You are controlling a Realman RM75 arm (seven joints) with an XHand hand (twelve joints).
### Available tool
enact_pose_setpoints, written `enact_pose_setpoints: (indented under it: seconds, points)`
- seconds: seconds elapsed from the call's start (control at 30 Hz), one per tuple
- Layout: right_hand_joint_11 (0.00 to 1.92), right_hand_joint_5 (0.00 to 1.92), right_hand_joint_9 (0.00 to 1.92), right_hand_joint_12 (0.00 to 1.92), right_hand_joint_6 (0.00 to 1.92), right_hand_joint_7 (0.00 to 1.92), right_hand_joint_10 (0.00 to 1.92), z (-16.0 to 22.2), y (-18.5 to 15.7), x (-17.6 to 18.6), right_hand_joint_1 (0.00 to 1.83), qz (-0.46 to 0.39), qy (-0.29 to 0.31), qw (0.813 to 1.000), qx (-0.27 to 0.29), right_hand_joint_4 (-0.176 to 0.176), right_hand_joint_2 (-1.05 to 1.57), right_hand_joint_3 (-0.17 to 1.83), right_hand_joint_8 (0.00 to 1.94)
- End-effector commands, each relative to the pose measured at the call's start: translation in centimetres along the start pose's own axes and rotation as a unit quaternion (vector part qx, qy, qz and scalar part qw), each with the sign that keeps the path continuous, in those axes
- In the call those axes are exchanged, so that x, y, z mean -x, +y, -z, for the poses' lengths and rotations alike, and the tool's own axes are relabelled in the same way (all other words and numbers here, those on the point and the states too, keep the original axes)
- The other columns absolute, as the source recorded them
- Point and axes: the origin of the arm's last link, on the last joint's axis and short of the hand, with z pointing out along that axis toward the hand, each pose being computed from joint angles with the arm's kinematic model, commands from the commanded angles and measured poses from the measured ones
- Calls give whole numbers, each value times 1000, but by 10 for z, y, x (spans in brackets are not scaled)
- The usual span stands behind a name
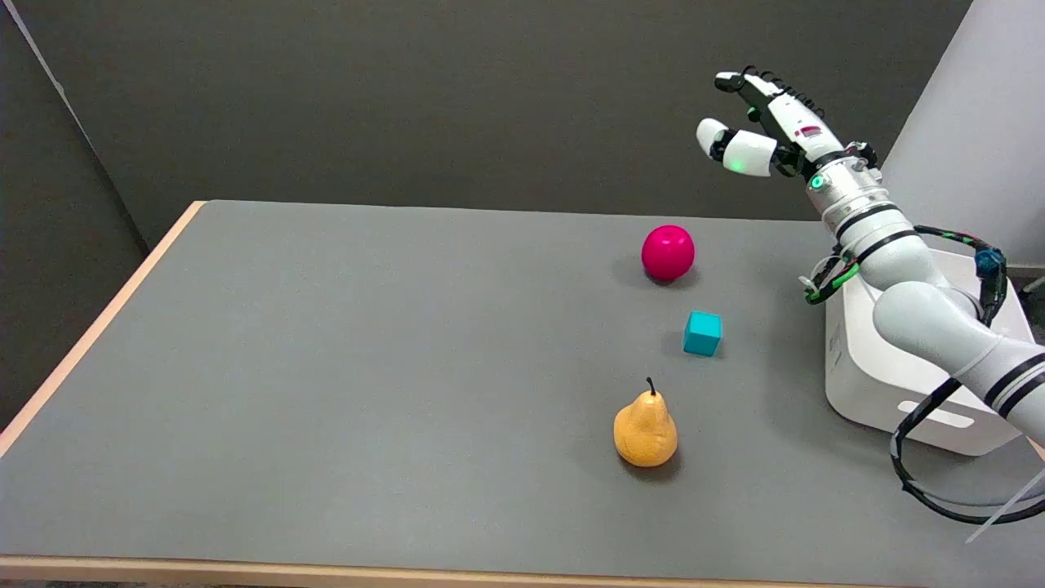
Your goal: Pick up the cube.
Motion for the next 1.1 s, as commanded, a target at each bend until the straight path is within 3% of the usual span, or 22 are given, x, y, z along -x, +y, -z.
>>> enact_pose_setpoints:
  seconds: [0.03,0.4,0.53,0.6,0.73,0.87,1.1]
  points:
    - [-1,149,38,1134,360,98,500,-2,-4,9,316,22,-2,1000,-9,43,757,876,236]
    - [33,154,61,1112,423,141,558,17,-10,-27,325,58,5,998,-31,53,673,1008,257]
    - [43,195,117,1155,414,186,558,36,-10,-49,416,121,20,992,-33,63,690,913,269]
    - [66,194,131,1120,465,206,595,50,-6,-57,421,150,20,988,-26,69,647,1009,299]
    - [92,233,183,1127,509,265,615,76,6,-68,479,195,12,981,-7,83,649,1013,341]
    - [121,258,227,1146,549,304,633,102,11,-51,488,260,0,965,-17,102,645,1016,374]
    - [124,303,257,1203,599,342,642,124,-4,-37,522,286,-25,956,-60,117,665,937,361]
